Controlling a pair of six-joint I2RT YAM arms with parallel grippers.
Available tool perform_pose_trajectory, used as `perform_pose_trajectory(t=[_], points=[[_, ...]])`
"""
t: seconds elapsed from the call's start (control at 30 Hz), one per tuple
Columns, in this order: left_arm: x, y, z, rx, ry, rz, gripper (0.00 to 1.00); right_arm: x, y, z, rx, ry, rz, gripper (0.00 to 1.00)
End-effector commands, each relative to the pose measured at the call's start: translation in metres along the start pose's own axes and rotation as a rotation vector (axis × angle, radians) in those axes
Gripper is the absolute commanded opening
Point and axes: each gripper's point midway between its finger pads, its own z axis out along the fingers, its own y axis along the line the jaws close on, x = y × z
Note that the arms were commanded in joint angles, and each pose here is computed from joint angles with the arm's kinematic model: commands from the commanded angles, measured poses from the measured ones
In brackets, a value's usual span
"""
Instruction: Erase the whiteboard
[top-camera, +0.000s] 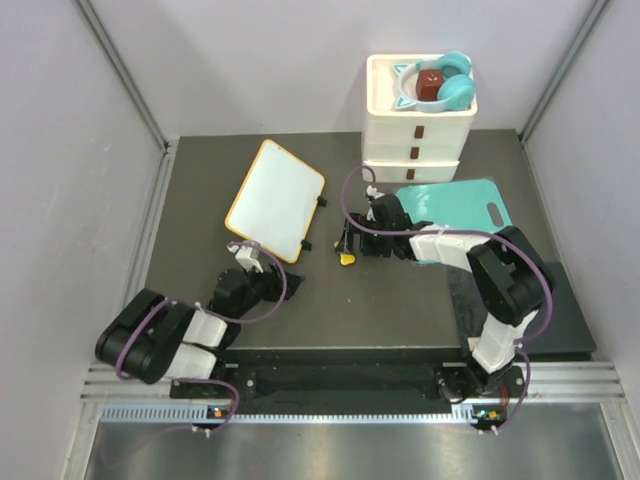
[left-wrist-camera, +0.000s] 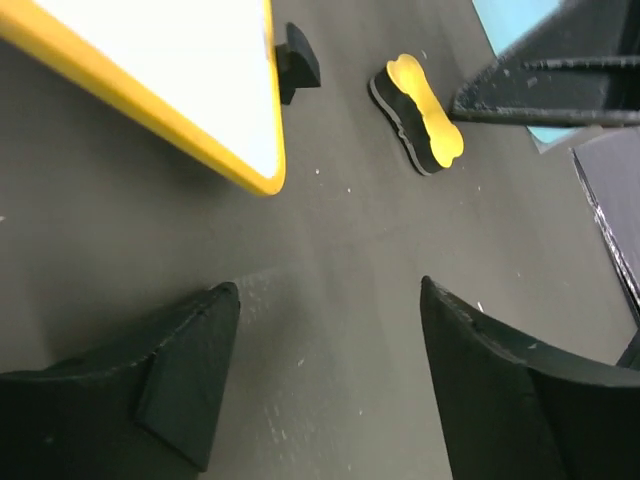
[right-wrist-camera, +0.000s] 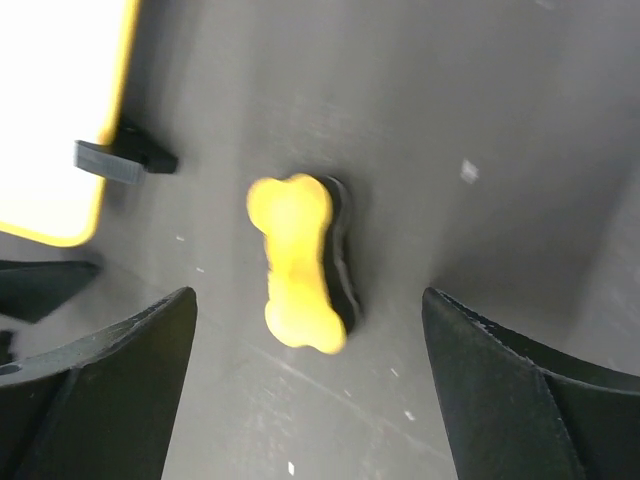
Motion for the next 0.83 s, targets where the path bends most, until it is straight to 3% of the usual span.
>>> perform_pose_trajectory(t=[0.0, 0.1, 0.23, 0.37, 0.53, 0.8], points=[[-0.011, 0.010, -0.012, -0.127, -0.036, -0.063, 0.81, -0.007, -0.014, -0.025, 0.107, -0.065, -0.028, 0.91], [-0.020, 0.013, -0.019, -0.205, -0.051, -0.102, 0.93, -0.014, -0.030, -0.049, 0.204, -0.132, -0.040, 0.93], [-0.035, 0.010, -0.030, -0.259, -0.066, -0.122, 0.99, -0.021, -0.042, -0.082, 0.276, -0.222, -0.054, 0.99], [-0.043, 0.011, -0.043, -0.326, -0.058, -0.124, 0.99, -0.024, -0.042, -0.121, 0.288, -0.300, -0.062, 0.99], [-0.045, -0.018, -0.041, -0.211, 0.017, -0.098, 0.99, -0.013, -0.056, -0.158, 0.335, -0.364, -0.061, 0.99], [-0.044, -0.015, -0.041, -0.238, 0.077, -0.040, 0.99, 0.000, -0.085, -0.210, 0.400, -0.516, -0.060, 0.99]])
